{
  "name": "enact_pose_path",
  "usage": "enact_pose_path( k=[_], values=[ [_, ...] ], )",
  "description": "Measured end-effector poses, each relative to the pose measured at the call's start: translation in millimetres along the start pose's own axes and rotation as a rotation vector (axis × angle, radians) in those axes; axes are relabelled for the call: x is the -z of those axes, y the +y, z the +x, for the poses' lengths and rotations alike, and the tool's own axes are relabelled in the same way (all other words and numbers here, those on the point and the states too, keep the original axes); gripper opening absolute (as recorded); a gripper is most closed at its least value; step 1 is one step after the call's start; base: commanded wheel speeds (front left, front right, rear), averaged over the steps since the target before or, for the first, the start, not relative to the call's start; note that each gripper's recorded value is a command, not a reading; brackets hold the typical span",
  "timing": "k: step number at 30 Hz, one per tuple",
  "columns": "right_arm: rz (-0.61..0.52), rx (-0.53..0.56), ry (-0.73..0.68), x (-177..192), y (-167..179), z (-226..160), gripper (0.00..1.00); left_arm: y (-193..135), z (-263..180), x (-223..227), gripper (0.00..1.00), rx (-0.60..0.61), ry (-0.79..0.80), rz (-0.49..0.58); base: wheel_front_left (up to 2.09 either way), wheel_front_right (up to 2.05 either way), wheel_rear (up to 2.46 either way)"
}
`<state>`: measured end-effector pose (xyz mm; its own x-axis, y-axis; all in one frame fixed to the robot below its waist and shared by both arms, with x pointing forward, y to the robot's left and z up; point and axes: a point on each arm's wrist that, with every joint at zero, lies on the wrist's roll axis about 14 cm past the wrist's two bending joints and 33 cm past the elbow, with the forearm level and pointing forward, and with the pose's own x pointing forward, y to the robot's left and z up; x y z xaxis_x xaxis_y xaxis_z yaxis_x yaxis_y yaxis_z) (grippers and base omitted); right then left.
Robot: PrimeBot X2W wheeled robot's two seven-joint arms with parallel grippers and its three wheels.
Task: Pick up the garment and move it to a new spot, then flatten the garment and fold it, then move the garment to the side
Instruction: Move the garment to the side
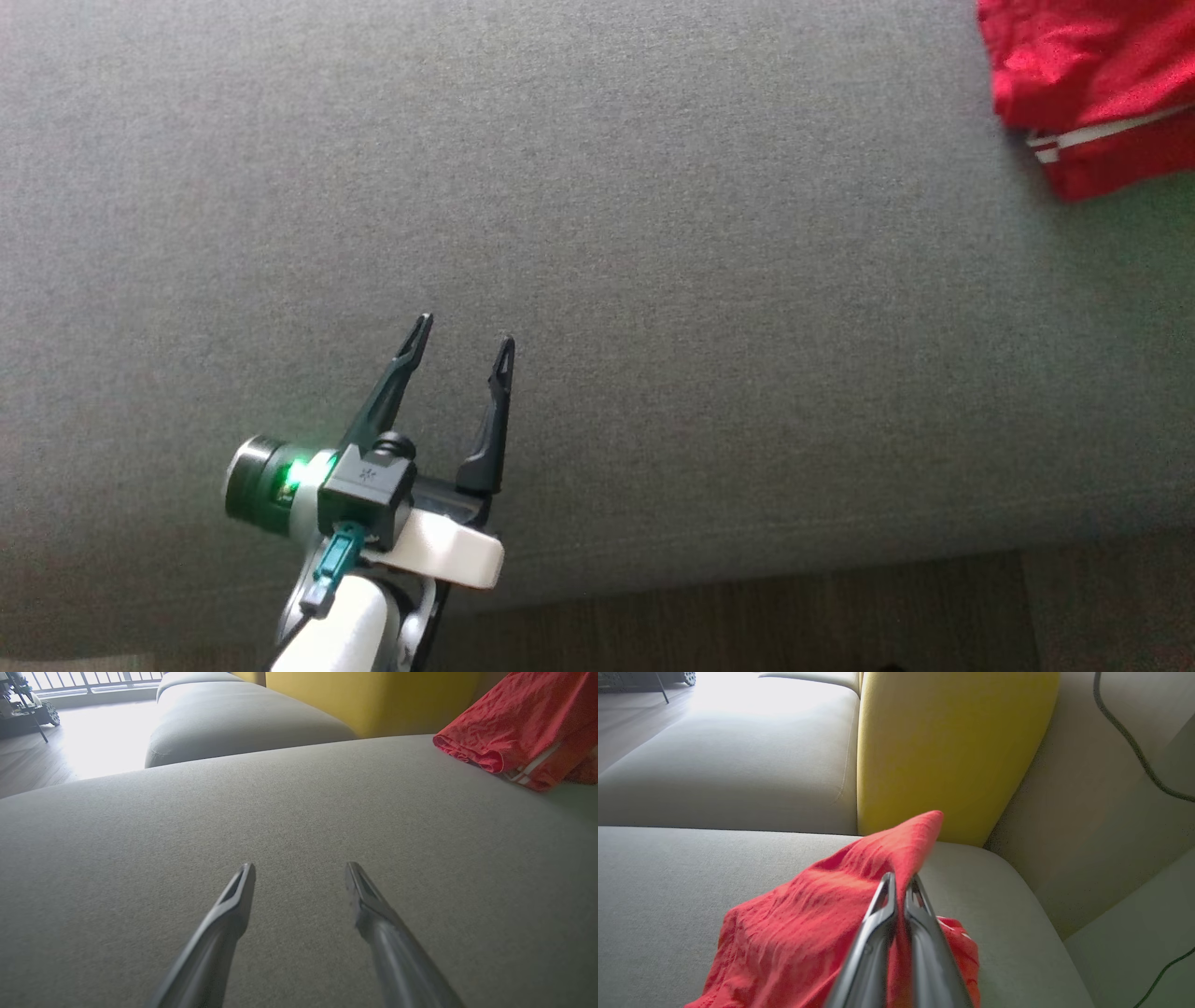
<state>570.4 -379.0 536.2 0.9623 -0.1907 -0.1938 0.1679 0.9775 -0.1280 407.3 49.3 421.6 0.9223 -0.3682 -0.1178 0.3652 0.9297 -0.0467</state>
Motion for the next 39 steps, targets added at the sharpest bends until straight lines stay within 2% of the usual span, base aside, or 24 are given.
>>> enact_pose_path(
  k=[3,4,5,6,9,12,15,18,25,28,30,32,36,39],
  values=[
    [0.003,0.027,-0.009,-5,-9,0,0.00,2,-1,1,1.00,-0.004,0.004,0.005,0.00,0.00,0.00],
    [-0.008,0.029,-0.012,-6,-10,-1,0.03,2,-1,1,1.00,-0.004,0.004,0.006,0.00,0.00,0.00],
    [-0.023,0.043,-0.003,-5,-14,-4,0.59,2,-2,-1,1.00,-0.004,0.000,0.009,0.00,0.00,0.00],
    [-0.029,0.049,0.001,-3,-16,-7,1.00,2,-2,-2,1.00,-0.004,-0.004,0.011,0.00,0.00,0.00],
    [-0.081,0.071,0.005,-3,-23,-14,1.00,2,-4,-9,1.00,-0.005,-0.019,0.020,0.00,0.00,0.00],
    [-0.140,0.081,-0.057,-21,-22,-21,1.00,2,-6,-17,1.00,-0.008,-0.039,0.029,0.00,0.00,0.00],
    [-0.125,0.053,-0.172,-48,-2,-28,1.00,3,-10,-26,1.00,-0.021,-0.061,0.027,0.00,0.00,0.00],
    [-0.063,-0.011,-0.232,-53,32,-39,1.00,5,-17,-34,1.00,-0.050,-0.079,0.001,0.00,0.00,0.00],
    [0.040,-0.196,-0.245,-19,120,-81,1.00,18,-39,-51,1.00,-0.133,-0.122,-0.059,0.00,0.00,0.00],
    [0.074,-0.250,-0.274,-12,146,-101,1.00,31,-49,-60,1.00,-0.196,-0.151,-0.138,0.00,0.00,0.00],
    [0.116,-0.271,-0.296,-8,159,-114,1.00,41,-60,-62,1.00,-0.242,-0.166,-0.236,0.00,0.00,0.00],
    [0.144,-0.287,-0.316,-4,173,-128,1.00,44,-68,-65,1.00,-0.269,-0.178,-0.275,0.00,0.00,0.00],
    [0.192,-0.292,-0.318,9,187,-154,1.00,52,-81,-85,1.00,-0.330,-0.243,-0.288,0.00,0.00,0.00],
    [0.198,-0.292,-0.306,20,187,-172,1.00,61,-94,-90,1.00,-0.378,-0.264,-0.259,0.00,0.00,0.00]
  ],
)
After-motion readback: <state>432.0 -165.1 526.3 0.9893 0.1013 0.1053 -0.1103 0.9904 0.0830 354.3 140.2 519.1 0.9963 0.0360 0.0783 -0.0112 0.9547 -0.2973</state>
